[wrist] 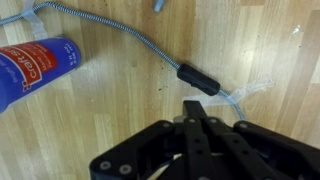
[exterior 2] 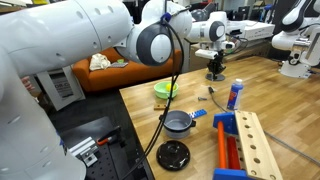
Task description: Turn off the desk lamp
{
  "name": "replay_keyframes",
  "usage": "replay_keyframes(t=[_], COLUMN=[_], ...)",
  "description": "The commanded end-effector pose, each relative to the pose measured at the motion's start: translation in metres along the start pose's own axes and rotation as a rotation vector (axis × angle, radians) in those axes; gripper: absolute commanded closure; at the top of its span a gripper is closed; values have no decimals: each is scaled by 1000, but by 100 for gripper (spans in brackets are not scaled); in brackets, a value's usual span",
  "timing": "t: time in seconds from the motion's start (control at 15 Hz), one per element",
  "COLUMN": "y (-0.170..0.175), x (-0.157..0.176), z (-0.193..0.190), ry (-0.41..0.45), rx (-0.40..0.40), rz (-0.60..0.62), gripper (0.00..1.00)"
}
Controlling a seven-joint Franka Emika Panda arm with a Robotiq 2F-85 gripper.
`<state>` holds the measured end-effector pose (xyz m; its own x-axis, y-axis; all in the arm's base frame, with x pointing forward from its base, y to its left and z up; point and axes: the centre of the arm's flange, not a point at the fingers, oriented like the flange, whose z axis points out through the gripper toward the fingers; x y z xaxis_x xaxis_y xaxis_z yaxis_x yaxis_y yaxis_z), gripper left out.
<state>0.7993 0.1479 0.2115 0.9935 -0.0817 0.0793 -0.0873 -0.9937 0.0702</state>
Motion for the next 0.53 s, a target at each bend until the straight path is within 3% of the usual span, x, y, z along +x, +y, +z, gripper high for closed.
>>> replay_keyframes(t=[0.0, 0.47], y=[-24, -31], x=[48, 60], z=[3, 29], ry=[13, -25], rx=[-18, -47], rz=[-18, -28], gripper=[100, 100])
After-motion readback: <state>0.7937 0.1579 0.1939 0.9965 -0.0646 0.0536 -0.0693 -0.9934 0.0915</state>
